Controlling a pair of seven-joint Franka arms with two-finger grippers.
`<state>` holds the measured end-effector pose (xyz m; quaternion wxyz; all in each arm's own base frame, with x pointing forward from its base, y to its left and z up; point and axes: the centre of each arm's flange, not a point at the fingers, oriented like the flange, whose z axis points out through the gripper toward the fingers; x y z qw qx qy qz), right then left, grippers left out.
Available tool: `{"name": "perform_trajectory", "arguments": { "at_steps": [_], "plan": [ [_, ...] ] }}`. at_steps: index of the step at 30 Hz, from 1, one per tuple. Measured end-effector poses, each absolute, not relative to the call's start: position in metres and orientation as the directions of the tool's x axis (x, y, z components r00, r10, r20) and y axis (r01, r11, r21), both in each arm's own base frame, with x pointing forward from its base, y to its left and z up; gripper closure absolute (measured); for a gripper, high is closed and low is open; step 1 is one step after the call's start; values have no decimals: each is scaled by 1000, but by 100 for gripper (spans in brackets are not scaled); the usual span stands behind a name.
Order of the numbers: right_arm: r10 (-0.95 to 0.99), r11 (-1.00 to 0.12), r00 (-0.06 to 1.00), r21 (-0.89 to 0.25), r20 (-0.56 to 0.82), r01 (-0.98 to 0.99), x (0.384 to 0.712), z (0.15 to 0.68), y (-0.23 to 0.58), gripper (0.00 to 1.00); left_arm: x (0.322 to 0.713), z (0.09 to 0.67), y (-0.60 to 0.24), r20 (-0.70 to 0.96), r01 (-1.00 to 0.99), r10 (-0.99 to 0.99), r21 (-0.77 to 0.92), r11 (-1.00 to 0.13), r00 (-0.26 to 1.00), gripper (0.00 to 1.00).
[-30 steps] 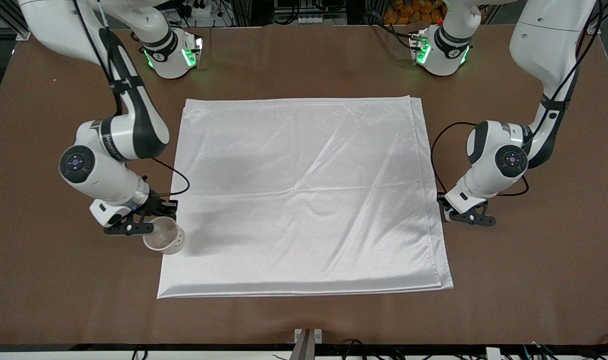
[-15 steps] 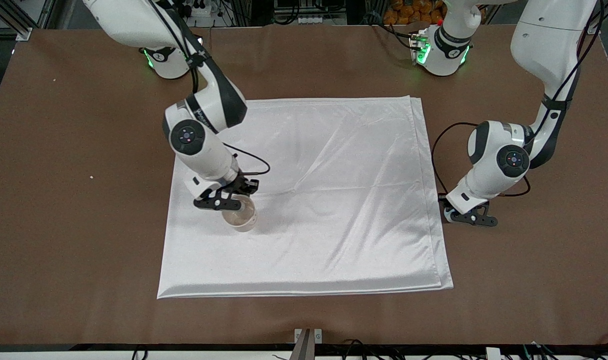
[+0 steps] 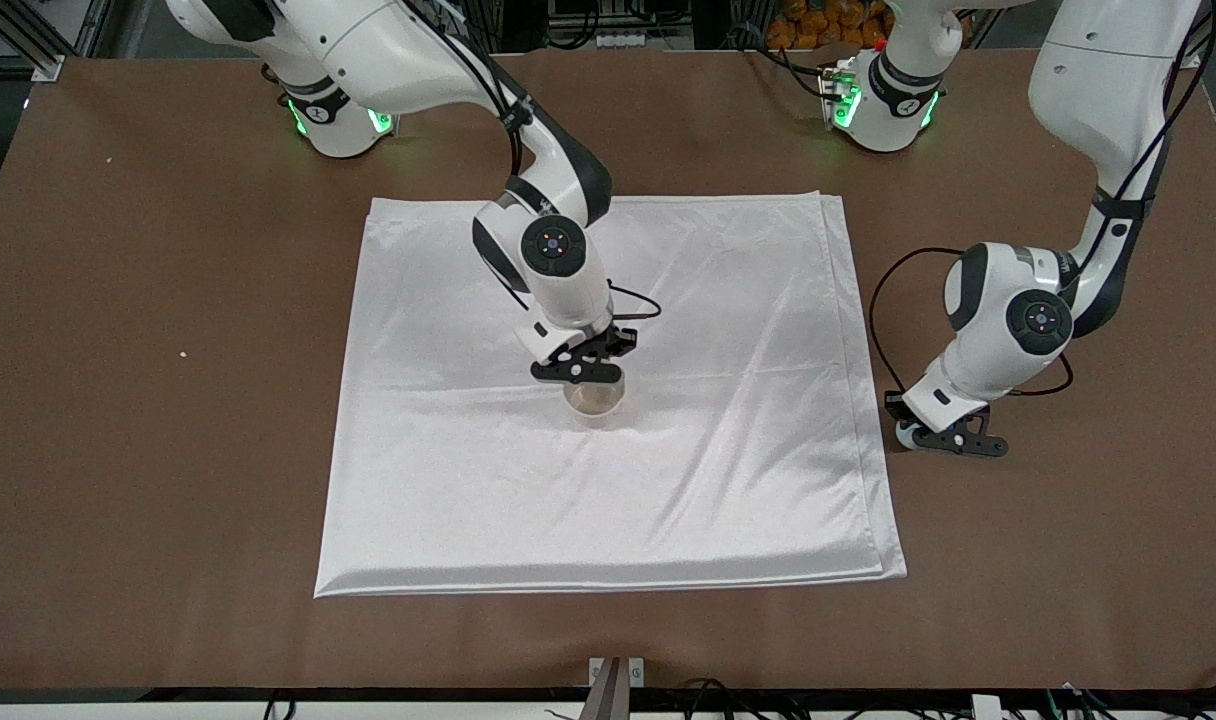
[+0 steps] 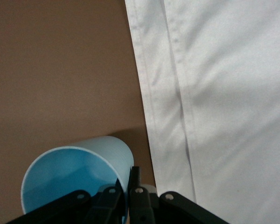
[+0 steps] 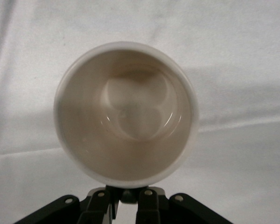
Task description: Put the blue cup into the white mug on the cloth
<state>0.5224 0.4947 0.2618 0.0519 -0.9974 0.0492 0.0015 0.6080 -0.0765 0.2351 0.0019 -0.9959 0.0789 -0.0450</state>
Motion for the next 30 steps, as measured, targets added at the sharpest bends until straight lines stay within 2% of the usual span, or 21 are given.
{"name": "perform_trajectory", "arguments": {
  "at_steps": [13, 22, 26, 30],
  "plan": [
    [-89, -988, 996, -129, 6, -88, 505, 260, 538, 81, 616, 290, -78, 178, -157, -158, -23, -987, 971, 96],
    [-59, -991, 998, -120, 16, -57, 499, 239, 558, 81, 614, 340, -85, 223, -167, -171, -34, -985, 960, 96],
    [-63, -991, 998, -122, 21, -59, 502, 240, 558, 67, 611, 367, -96, 212, -183, -187, -38, -982, 959, 96],
    [-72, -990, 997, -124, 26, -68, 510, 253, 555, 49, 611, 395, -109, 197, -197, -201, -41, -980, 959, 96]
  ]
}}
